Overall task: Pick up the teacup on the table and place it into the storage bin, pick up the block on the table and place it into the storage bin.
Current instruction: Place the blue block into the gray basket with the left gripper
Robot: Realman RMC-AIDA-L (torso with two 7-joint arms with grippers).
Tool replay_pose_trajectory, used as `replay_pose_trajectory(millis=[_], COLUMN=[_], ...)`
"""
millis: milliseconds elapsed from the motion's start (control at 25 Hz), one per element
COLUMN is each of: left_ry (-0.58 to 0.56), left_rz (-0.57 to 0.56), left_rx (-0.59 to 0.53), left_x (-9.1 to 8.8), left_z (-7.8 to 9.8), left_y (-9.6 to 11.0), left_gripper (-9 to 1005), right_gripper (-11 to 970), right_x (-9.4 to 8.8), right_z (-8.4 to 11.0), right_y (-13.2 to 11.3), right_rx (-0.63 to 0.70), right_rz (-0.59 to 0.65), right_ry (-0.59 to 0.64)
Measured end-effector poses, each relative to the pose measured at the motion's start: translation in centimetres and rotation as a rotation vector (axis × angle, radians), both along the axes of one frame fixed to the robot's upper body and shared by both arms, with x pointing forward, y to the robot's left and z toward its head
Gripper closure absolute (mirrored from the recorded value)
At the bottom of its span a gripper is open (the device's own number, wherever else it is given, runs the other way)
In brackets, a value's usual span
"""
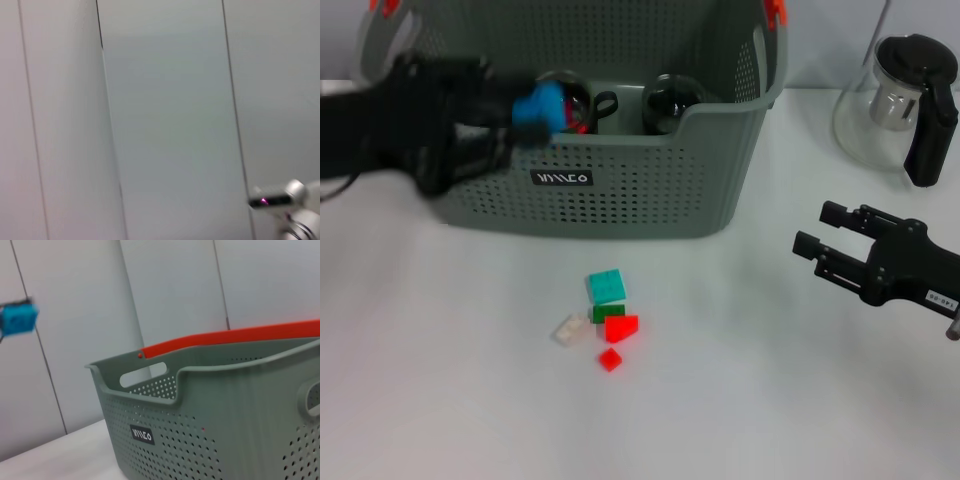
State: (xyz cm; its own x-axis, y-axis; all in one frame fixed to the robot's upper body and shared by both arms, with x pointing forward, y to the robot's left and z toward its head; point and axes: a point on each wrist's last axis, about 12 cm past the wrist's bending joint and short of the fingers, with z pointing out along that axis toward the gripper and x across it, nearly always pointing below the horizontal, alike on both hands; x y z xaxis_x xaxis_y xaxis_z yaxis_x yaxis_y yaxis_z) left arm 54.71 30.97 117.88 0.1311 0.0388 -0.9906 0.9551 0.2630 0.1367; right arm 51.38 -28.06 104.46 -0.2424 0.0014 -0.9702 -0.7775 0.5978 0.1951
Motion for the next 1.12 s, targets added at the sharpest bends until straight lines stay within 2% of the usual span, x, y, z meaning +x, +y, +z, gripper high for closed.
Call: replay_pose_trajectory(millis=[160,320,360,400,520,600,720,840,1120], left_ry=[-0.045,-0.033,-0.033,-0.004,0.040,0.067,0.092,0.123,0.157], left_rz=[0.041,0.172,0.172,0.272,0.388,0.426,0.445,0.467,0.530], left_rx=[-0.020,0.002,0.002,0.063,0.164,0.246,0.368,0.449,0.448], left_x=[2.6,5.9,5.9,7.9,10.0,10.9,11.5,11.8,12.1], left_z=[1.5,2.3,2.3,2.2,1.5,0.8,-0.1,-0.5,-0.2], left_y=[-1.9,-3.6,-3.6,-4.4,-5.5,-6.6,-7.9,-8.4,-8.0], left_gripper=[601,601,601,601,601,601,600,600,600], right_gripper=[314,314,314,314,314,315,315,315,314], right_x=[0.0,0.0,0.0,0.0,0.0,0.1,0.1,0.1,0.0], right_z=[0.0,0.0,0.0,0.0,0.0,0.1,0.1,0.1,0.1], right_y=[0.0,0.0,0.0,0.0,0.0,0.0,0.0,-0.1,-0.3], right_rx=[0.002,0.003,0.003,0.003,0.003,0.002,0.002,0.002,0.005], right_rz=[-0.001,-0.002,-0.002,-0.002,-0.002,-0.002,-0.002,-0.005,-0.016], right_ry=[-0.001,-0.001,-0.001,-0.001,-0.002,-0.003,-0.004,-0.004,-0.003])
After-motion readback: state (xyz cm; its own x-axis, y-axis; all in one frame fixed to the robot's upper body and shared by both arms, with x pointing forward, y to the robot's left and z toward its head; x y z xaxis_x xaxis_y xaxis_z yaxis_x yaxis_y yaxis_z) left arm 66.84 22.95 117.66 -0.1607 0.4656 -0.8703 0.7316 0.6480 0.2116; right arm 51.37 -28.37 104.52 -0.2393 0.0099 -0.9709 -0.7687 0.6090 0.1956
